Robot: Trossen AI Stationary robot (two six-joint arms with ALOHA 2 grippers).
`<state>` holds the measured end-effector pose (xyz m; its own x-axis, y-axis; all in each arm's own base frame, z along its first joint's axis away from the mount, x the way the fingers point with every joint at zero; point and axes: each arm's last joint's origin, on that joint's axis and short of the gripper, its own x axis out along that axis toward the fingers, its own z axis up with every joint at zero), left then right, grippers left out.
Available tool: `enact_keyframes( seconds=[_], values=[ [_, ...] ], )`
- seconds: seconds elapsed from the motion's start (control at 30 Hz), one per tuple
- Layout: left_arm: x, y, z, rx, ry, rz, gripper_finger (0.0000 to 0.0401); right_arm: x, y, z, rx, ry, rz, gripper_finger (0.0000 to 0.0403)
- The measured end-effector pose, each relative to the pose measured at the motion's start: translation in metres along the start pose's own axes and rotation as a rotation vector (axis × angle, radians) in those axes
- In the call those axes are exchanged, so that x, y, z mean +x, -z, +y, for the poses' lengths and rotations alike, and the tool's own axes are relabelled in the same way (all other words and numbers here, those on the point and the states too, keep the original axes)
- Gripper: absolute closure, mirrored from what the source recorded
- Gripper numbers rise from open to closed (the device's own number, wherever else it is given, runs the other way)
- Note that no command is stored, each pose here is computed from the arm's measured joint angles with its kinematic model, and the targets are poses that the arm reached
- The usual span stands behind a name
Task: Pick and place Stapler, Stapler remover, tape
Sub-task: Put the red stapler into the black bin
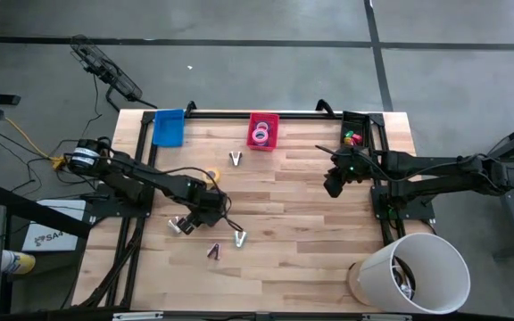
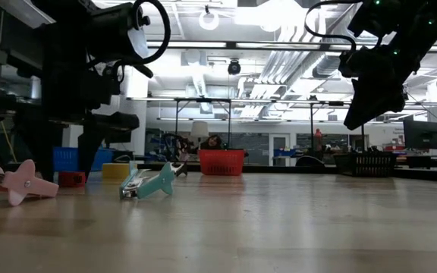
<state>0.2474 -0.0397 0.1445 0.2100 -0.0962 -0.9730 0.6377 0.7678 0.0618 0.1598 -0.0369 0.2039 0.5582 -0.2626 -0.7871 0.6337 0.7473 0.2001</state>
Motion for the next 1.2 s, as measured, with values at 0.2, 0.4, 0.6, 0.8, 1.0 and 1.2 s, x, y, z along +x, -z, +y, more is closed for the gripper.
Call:
enact_keyframes(
  seconds=[0.2,0.4,0.6,0.8,1.0,1.2],
  values=[
    [0.0,0.0,0.0,-0.047,0.001,0.001,0.0295,0.0,0.0,0.0,-0.002,0.0,0.0,0.0308],
    [0.0,0.0,0.0,-0.08,0.0,-0.001,0.0334,0.0,0.0,0.0,-0.003,0.0,0.0,0.0308],
    [-0.001,-0.002,0.001,-0.114,-0.013,-0.002,0.0348,0.0,0.0,0.0,0.003,-0.003,0.001,0.0308],
    [-0.014,-0.021,0.016,-0.153,-0.163,-0.079,0.0348,0.0,-0.003,0.002,0.008,-0.037,-0.021,0.0308],
    [-0.037,-0.045,0.038,-0.189,-0.409,-0.168,0.035,-0.002,-0.017,0.011,-0.019,-0.144,-0.166,0.0308],
    [-0.07,-0.055,0.072,-0.294,-0.555,-0.269,0.035,-0.009,-0.034,0.021,-0.106,-0.269,-0.34,0.0308]
  ],
)
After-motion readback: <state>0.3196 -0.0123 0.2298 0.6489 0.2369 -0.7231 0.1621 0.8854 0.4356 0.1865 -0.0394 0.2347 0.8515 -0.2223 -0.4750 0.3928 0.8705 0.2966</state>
